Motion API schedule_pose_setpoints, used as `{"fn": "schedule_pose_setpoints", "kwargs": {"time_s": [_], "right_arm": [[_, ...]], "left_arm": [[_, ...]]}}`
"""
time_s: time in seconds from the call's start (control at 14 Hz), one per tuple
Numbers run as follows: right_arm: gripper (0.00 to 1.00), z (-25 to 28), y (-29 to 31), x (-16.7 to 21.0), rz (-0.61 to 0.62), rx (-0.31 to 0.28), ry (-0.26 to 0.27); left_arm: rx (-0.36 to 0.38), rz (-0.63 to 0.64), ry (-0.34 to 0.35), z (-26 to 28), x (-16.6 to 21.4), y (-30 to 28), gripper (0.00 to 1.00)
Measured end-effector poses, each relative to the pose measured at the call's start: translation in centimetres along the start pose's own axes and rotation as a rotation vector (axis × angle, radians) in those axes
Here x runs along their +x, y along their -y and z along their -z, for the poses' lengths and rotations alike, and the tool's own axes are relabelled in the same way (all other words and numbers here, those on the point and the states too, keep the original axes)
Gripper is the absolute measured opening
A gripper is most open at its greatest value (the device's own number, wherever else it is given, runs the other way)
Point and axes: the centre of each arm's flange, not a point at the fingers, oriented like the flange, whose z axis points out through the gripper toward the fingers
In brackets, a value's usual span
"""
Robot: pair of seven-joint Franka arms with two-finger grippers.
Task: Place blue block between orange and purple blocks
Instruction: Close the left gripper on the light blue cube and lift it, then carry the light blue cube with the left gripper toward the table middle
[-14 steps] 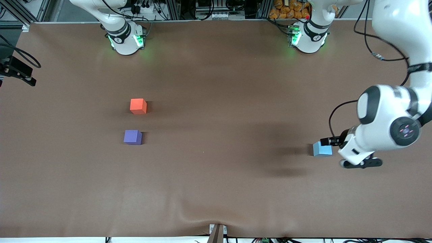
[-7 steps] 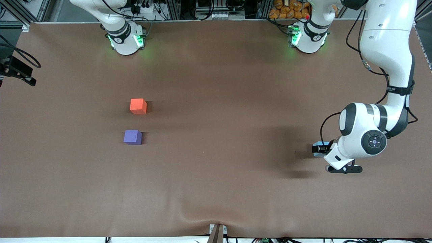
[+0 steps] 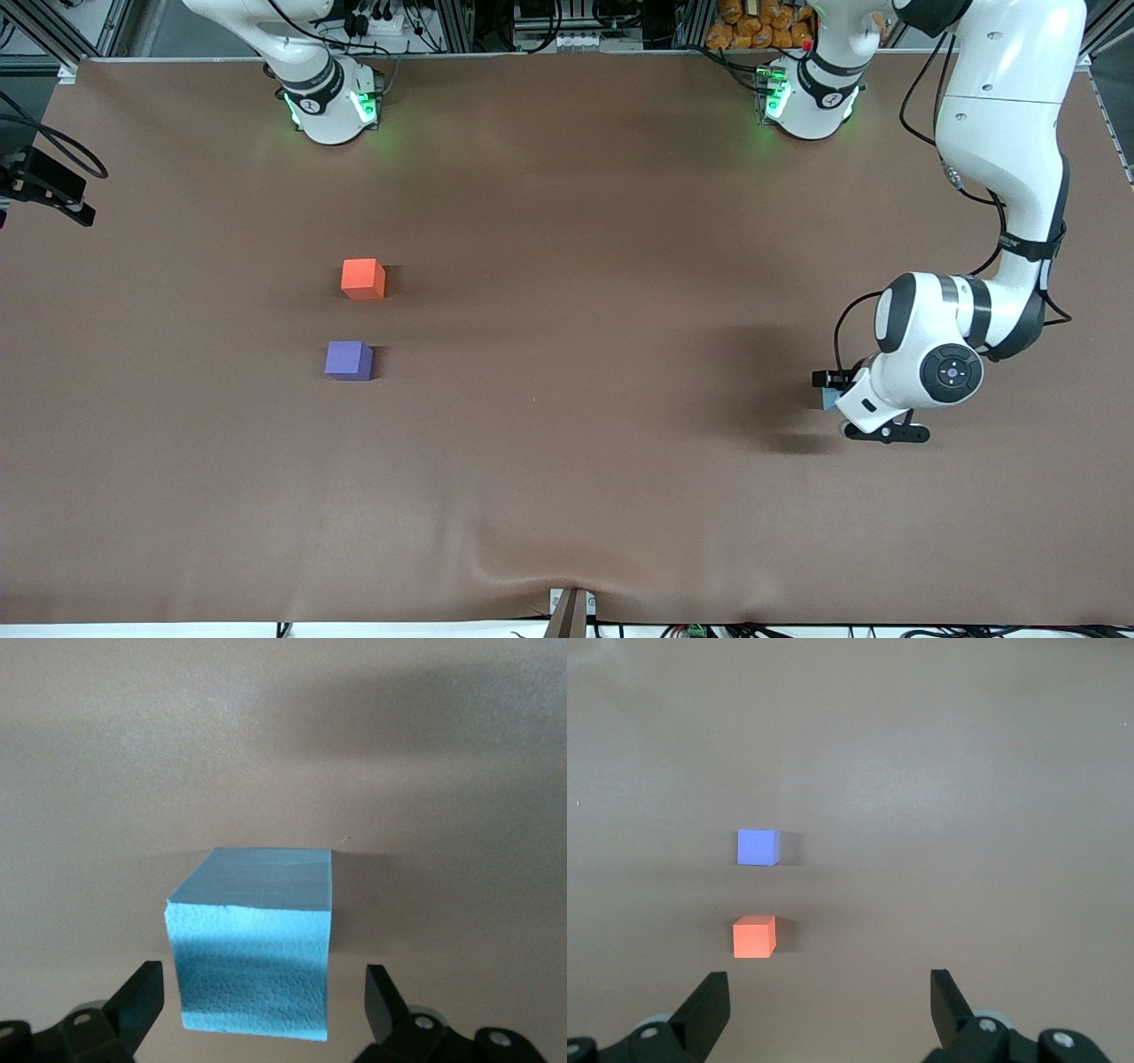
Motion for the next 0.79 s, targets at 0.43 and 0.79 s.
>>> {"fn": "schedule_pose_setpoints", "kwargs": {"time_s": [0.43, 0.79], "right_arm": [[1.00, 0.0, 0.0, 0.0, 0.000, 0.000, 0.000], [1.00, 0.0, 0.0, 0.0, 0.000, 0.000, 0.000]], "left_arm": [[0.013, -0.039, -0.050, 0.5, 0.5, -1.0, 0.67], [-0.016, -0.080, -0.091, 5.4, -0.5, -8.1, 0.57]]}}
